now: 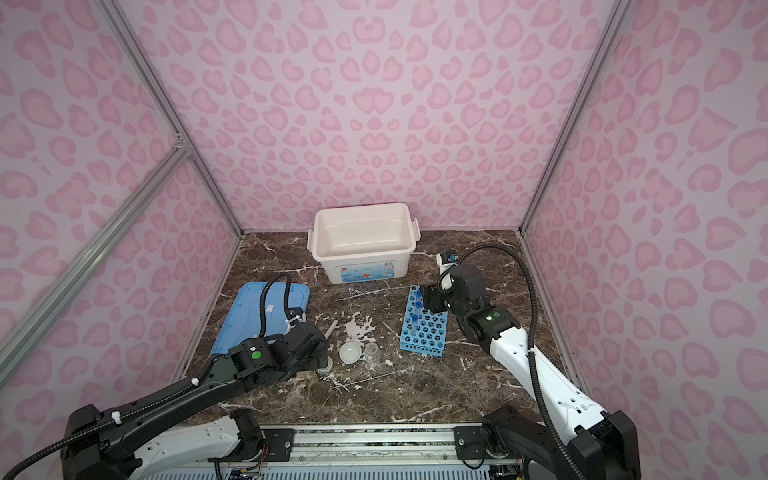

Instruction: Organize the chemistry lab equipment

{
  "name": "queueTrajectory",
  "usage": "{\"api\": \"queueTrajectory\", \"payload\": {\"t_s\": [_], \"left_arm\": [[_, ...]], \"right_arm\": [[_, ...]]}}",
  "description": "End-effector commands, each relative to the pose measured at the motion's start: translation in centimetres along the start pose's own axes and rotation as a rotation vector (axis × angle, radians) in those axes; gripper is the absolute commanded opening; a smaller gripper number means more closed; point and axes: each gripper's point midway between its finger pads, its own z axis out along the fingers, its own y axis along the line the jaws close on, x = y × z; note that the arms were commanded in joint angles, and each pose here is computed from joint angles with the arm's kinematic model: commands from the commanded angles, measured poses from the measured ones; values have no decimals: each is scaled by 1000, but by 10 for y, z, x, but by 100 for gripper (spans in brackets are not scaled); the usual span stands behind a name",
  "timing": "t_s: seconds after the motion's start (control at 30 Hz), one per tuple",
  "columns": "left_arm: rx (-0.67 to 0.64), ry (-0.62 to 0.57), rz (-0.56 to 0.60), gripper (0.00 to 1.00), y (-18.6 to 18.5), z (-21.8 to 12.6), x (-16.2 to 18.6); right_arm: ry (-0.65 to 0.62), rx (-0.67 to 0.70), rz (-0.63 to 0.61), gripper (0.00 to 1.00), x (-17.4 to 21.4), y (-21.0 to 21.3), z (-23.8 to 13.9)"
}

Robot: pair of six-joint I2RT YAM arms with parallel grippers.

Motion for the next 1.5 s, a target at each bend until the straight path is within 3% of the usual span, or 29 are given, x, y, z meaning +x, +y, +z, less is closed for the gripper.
{"api": "queueTrajectory", "payload": {"t_s": [0.0,0.63,1.47], "left_arm": [[1,15,-17,98,-5,0,-2],[-96,-6,-1,98,8,5,-11],[-105,35,33,98,2,17,-11]], "right_arm": [[-10,-7,5,75,0,0,2],[-16,-8,19,75,2,-6,-3],[-12,-26,39,76,5,-9,-6]]}}
